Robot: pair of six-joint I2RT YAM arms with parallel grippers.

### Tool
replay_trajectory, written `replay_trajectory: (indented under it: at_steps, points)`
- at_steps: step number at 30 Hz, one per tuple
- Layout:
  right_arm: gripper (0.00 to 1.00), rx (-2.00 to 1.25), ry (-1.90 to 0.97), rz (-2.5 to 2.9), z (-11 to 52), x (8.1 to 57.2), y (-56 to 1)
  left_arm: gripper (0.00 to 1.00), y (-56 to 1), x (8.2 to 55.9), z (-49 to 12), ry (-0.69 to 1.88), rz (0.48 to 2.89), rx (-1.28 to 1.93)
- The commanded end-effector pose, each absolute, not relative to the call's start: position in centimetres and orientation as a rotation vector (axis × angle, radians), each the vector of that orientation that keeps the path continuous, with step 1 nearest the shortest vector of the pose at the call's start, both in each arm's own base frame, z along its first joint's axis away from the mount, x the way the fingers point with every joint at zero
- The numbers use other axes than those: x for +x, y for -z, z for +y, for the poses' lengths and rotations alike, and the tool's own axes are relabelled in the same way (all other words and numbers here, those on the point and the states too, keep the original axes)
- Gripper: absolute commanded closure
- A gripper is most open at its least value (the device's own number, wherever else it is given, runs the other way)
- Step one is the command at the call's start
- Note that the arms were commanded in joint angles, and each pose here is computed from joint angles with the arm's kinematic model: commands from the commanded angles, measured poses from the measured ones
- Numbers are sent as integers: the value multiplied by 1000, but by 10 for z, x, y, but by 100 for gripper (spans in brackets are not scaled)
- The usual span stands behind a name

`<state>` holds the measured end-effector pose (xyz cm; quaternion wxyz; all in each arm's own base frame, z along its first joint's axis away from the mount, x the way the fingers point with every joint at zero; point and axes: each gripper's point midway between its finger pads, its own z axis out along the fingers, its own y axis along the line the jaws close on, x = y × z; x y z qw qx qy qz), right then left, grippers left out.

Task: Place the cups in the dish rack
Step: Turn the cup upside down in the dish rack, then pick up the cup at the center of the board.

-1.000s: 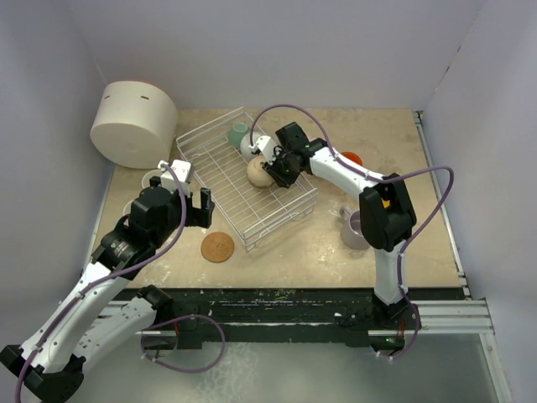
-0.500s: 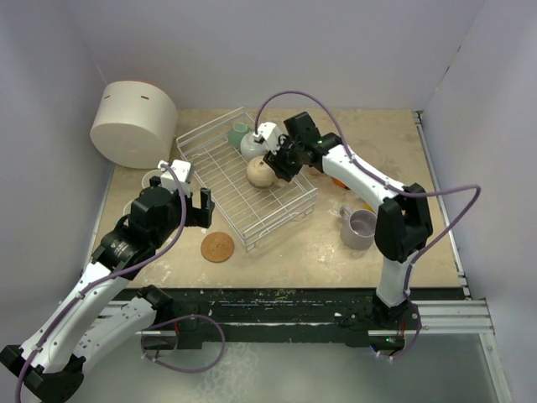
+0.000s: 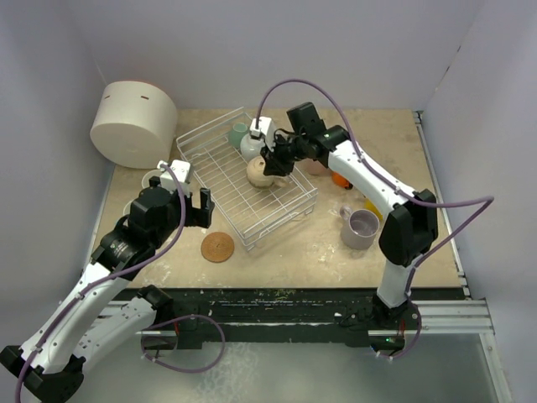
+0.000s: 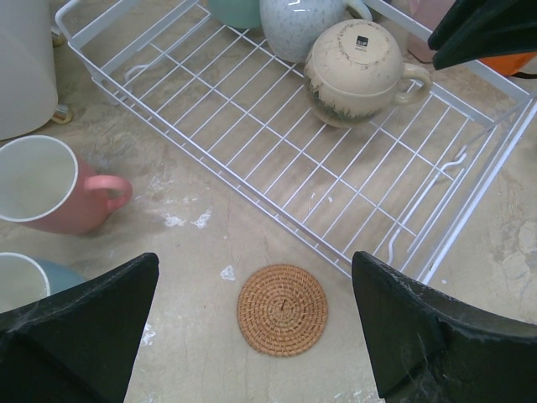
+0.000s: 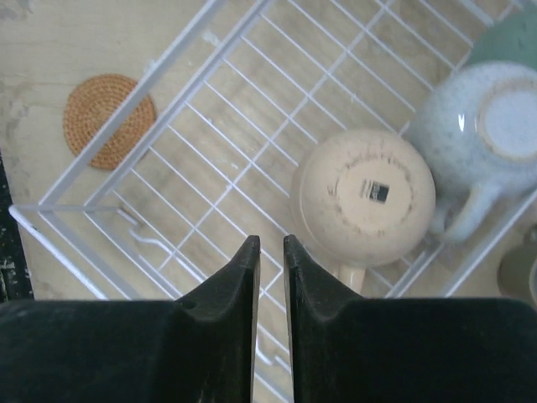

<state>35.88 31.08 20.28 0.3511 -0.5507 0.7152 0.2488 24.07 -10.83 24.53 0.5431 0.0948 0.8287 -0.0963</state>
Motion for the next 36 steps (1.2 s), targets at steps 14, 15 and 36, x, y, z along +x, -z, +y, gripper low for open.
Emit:
replay_trajectory:
  at_steps: [14, 15, 36]
  points:
    - [100, -1414, -734, 1973, 389, 360, -162, 1, -257, 245, -101, 199, 1911, 206]
    - [100, -1409, -712, 1989, 389, 362, -157, 1, -257, 245, -101, 197, 1911, 205]
    - [100, -1213, -227, 2104, 338, 412, -140, 1, -260, 244, -99, 197, 1901, 201]
